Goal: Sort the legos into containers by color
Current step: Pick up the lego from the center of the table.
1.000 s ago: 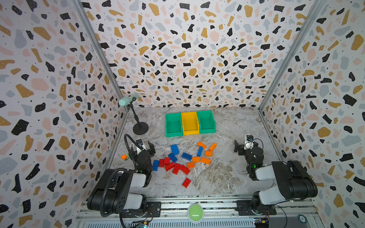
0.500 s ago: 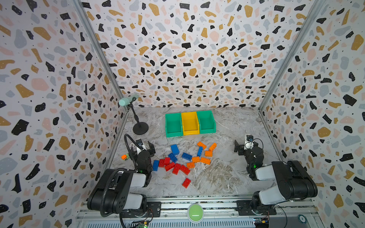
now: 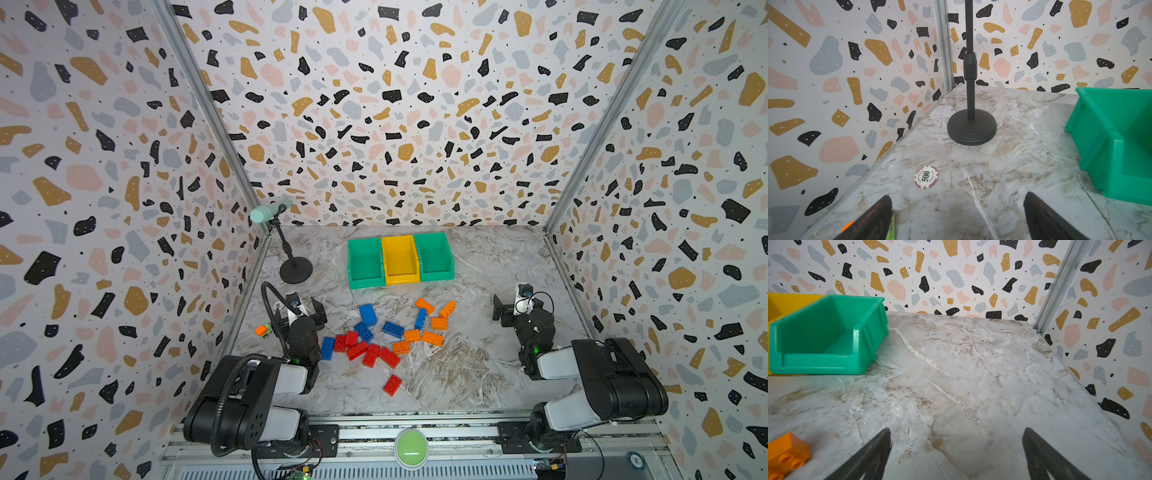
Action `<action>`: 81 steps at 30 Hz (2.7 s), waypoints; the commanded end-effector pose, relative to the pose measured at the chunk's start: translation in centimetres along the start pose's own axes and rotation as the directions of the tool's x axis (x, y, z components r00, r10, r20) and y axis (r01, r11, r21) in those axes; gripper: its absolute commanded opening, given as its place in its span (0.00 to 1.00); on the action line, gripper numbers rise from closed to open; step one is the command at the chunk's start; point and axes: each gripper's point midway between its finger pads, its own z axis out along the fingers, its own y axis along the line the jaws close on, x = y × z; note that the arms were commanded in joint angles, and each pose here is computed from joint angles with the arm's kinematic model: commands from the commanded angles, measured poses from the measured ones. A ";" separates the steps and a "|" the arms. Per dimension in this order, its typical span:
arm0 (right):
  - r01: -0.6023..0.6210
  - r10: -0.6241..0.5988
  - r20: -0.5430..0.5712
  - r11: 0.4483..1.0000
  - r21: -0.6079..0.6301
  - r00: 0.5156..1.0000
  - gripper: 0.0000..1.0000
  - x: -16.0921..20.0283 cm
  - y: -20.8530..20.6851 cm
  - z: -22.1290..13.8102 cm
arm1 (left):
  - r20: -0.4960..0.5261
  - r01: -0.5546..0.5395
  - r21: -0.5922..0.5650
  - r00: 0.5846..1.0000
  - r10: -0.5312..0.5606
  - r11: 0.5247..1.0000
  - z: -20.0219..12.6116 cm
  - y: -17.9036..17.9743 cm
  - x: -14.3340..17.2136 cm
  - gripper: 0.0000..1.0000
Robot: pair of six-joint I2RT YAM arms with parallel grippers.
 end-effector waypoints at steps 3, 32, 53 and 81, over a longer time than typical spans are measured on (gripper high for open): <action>0.003 -0.003 0.048 1.000 0.008 0.999 0.99 -1.6 -0.1 0.4 | 0.065 0.031 -0.007 0.997 -0.030 1.000 0.3 -0.2 -2.1 1.00; -0.139 0.130 -0.218 0.990 -0.026 0.967 0.99 -10.0 8.3 1.3 | 0.130 0.276 0.233 0.942 -0.311 0.933 -3.2 -3.6 -16.2 0.95; -0.215 0.118 -0.634 0.974 -0.077 0.765 0.87 -2.3 17.7 0.0 | 0.060 -0.092 0.580 0.996 0.070 0.809 -20.4 -22.9 -7.3 1.00; -0.298 0.197 -0.772 0.954 0.010 0.604 0.54 5.5 19.3 2.9 | 0.060 -0.090 0.612 0.996 0.067 0.786 -21.6 -22.8 -6.1 1.00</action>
